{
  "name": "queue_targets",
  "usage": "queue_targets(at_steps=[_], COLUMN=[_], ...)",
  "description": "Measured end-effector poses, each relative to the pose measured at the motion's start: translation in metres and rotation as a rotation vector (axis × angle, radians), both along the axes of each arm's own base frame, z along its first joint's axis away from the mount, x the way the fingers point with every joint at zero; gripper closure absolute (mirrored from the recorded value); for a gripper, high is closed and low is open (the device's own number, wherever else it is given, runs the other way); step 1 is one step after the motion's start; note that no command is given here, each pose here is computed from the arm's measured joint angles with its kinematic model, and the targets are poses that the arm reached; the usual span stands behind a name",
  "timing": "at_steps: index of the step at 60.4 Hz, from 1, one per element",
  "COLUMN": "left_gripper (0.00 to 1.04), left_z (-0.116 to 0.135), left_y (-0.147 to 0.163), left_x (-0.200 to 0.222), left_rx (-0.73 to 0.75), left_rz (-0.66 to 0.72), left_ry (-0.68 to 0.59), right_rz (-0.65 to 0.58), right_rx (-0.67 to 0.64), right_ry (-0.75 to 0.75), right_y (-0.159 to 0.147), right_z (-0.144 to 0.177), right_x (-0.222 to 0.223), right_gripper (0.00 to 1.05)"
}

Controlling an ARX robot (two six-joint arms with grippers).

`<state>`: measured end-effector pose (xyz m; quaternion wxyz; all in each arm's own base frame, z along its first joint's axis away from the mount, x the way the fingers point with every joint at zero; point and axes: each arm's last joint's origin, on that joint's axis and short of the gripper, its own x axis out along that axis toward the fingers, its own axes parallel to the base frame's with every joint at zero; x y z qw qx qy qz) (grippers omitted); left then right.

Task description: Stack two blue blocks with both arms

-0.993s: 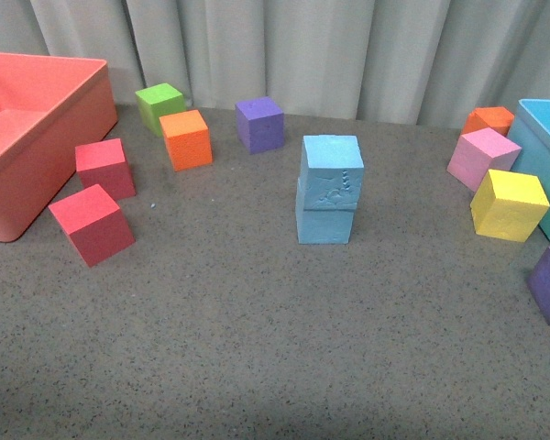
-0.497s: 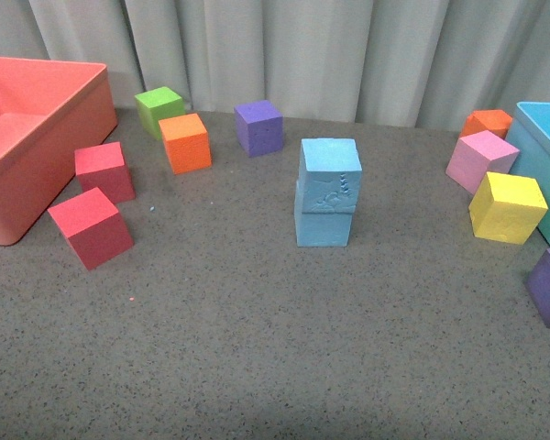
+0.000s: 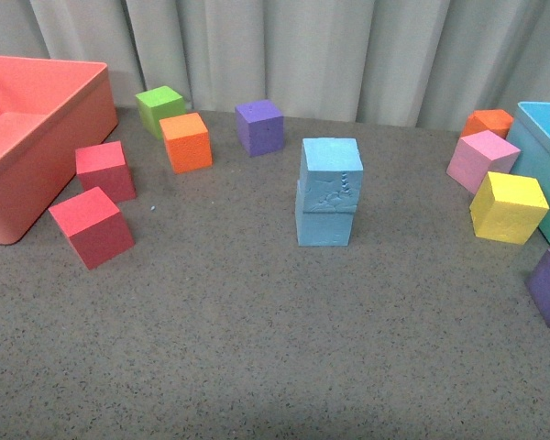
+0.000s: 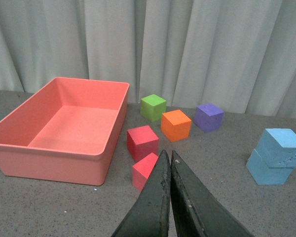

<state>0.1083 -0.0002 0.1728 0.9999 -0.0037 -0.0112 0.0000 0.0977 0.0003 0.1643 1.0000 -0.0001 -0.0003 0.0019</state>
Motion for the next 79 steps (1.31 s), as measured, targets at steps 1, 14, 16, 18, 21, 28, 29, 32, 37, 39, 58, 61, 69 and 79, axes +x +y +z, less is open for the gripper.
queue_targets(at_steps=[1, 14, 16, 18, 21, 28, 29, 32, 37, 39, 58, 61, 69, 79], left_gripper=[1.01, 1.01, 1.01, 1.01, 0.94, 0.73, 0.69, 0.6, 0.42, 0.33, 0.07, 0.07, 0.07, 0.07], left_z=[0.0, -0.003, -0.003, -0.003, -0.003, -0.003, -0.003, -0.003, -0.003, -0.003, -0.003, -0.003, -0.003, -0.003], left_y=[0.0, 0.0, 0.0, 0.0, 0.0, 0.0, 0.0, 0.0, 0.0, 0.0, 0.0, 0.0, 0.0, 0.0], left_x=[0.0, -0.011, -0.011, -0.011, -0.011, -0.012, -0.012, -0.012, -0.012, -0.012, -0.012, -0.012, -0.012, -0.012], left_rx=[0.0, 0.0, 0.0, 0.0, 0.0, 0.0, 0.0, 0.0, 0.0, 0.0, 0.003, 0.002, 0.003, 0.002], left_rz=[0.0, 0.0, -0.001, 0.0, 0.0, 0.0, 0.0, 0.0, 0.0, -0.001, 0.0, 0.0, 0.0, 0.0], left_ry=[0.0, 0.005, 0.006, 0.006, 0.006, 0.005, 0.005, 0.005, 0.005, 0.005, 0.005, 0.005, 0.005, 0.005], right_rz=[0.0, 0.0, 0.0, 0.0, 0.0, 0.0, 0.0, 0.0, 0.0, 0.0, 0.0, 0.0, 0.0, 0.0], right_rx=[0.0, 0.0, 0.0, 0.0, 0.0, 0.0, 0.0, 0.0, 0.0, 0.0, 0.0, 0.0, 0.0, 0.0], right_ry=[0.0, 0.0, 0.0, 0.0, 0.0, 0.0, 0.0, 0.0, 0.0, 0.0, 0.0, 0.0, 0.0, 0.0], right_y=[0.0, 0.0, 0.0, 0.0, 0.0, 0.0, 0.0, 0.0, 0.0, 0.0, 0.0, 0.0, 0.0, 0.0], right_z=[0.0, 0.0, 0.0, 0.0, 0.0, 0.0, 0.0, 0.0, 0.0, 0.0, 0.0, 0.0, 0.0, 0.0], right_x=[0.0, 0.0, 0.0, 0.0, 0.0, 0.0, 0.0, 0.0, 0.0, 0.0, 0.0, 0.0, 0.0, 0.0], right_gripper=[0.1, 0.1, 0.1, 0.1, 0.1, 0.1, 0.1, 0.1, 0.1, 0.1, 0.1, 0.1, 0.1, 0.1])
